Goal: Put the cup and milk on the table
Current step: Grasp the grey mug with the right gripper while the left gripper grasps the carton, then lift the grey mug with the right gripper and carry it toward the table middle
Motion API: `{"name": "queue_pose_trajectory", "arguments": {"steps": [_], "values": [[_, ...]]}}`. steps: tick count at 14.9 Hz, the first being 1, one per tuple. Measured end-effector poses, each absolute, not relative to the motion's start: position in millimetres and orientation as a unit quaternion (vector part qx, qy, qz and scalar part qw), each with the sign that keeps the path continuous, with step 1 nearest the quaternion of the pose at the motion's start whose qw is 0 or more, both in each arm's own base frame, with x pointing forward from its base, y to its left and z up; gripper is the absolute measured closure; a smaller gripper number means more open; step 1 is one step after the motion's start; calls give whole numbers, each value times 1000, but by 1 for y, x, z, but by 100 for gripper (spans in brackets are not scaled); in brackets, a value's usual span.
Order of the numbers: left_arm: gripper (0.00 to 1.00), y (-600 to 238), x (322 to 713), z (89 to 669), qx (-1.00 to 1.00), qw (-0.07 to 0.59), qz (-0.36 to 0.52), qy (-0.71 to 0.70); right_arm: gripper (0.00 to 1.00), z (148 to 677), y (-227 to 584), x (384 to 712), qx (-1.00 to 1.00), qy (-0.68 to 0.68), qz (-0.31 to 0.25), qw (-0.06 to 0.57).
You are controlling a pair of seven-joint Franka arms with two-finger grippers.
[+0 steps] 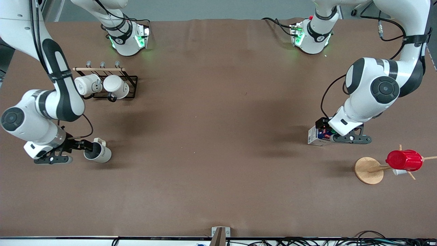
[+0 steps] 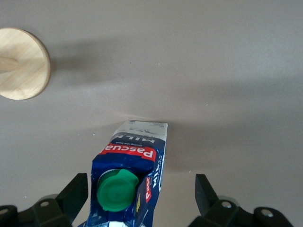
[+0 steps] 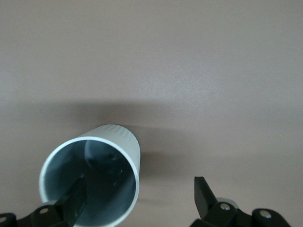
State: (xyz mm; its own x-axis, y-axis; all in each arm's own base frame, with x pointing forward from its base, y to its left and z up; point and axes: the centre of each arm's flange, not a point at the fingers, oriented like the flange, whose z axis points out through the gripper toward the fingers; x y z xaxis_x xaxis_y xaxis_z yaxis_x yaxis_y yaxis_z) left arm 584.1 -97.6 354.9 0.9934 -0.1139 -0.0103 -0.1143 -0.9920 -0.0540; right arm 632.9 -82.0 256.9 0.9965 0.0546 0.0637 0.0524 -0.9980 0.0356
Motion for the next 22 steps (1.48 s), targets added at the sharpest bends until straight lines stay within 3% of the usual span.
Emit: {"name": "queue_pose_trajectory", "arguments": {"steps": [4,7,9,10,12,13,17,18,22], "values": [[4,-89,583,348,-997,28,11,77,10,230,-80,629,999,30,24,15],[7,-86,580,343,-997,28,16,77,38,229,-79,629,999,30,24,15],[17,-86,578,339,-996,28,20,77,59,229,-79,629,999,30,24,15],[17,-85,577,338,-996,28,21,77,68,230,-79,629,999,30,25,15],[34,-85,576,336,-996,28,22,77,90,233,-79,631,999,30,28,15],[43,-85,576,336,-996,28,22,77,96,236,-78,633,999,31,24,15],[56,-85,576,336,-996,28,22,77,96,284,-64,652,999,17,-34,-18],[61,-86,576,337,-996,28,22,78,96,302,-49,660,999,8,-39,-34],[65,-86,577,341,-996,28,18,78,96,347,57,670,995,-67,-33,-69]]}}
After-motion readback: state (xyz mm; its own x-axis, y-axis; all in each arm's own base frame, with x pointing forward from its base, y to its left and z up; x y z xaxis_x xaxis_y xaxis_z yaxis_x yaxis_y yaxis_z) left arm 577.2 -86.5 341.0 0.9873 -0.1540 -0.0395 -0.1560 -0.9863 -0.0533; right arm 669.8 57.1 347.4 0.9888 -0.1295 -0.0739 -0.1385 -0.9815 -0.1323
